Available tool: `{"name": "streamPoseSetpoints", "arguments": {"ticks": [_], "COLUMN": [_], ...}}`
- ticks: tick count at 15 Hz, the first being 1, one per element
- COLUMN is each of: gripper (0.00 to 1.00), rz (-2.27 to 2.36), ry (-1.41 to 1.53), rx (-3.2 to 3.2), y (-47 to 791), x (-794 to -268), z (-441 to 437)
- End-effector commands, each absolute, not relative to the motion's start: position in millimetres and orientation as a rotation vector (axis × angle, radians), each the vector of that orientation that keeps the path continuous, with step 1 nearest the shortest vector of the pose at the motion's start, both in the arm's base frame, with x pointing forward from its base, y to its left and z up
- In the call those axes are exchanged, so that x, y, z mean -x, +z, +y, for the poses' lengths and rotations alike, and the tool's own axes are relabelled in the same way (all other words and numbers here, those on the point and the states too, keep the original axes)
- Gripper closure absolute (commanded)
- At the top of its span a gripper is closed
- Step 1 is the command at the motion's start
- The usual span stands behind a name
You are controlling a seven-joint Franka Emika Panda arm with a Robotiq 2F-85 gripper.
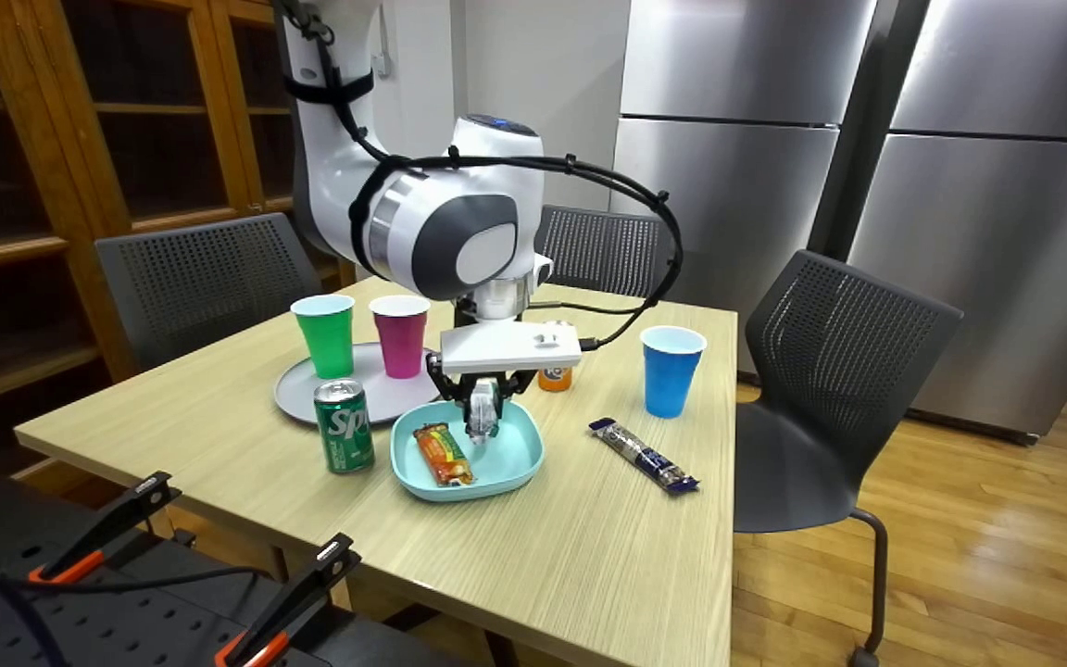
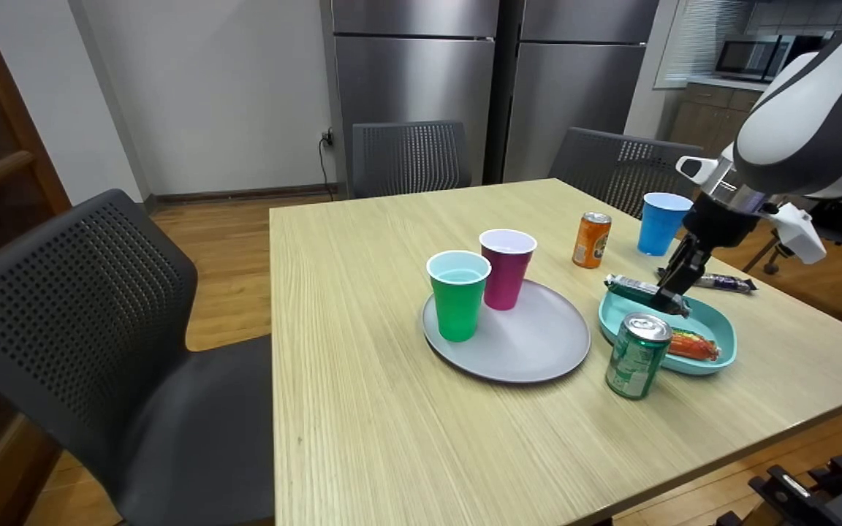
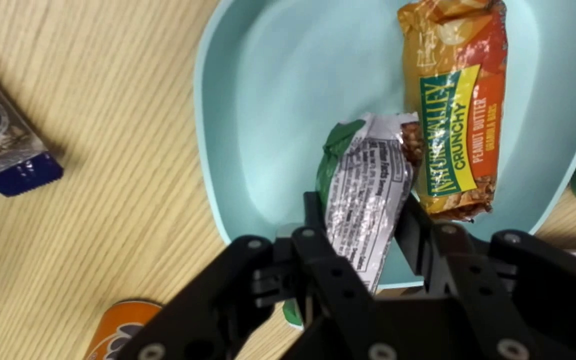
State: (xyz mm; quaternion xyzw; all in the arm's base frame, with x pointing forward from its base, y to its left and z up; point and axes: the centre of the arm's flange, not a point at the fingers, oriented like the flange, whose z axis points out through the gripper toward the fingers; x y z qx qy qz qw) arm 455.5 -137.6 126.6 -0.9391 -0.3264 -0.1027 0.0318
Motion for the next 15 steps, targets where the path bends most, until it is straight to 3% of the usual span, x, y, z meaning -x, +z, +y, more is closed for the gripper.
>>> {"name": "streamPoseSetpoints", "arguments": {"ticks": [1,15], "gripper": [0.86,0.86], "rz": [-1.071,-1.085], "ry": [-0.287,-0.100], "rx": [2.880,2.954], "y": [152,134], "x": [-442,-448], "z": [-146,-149]}}
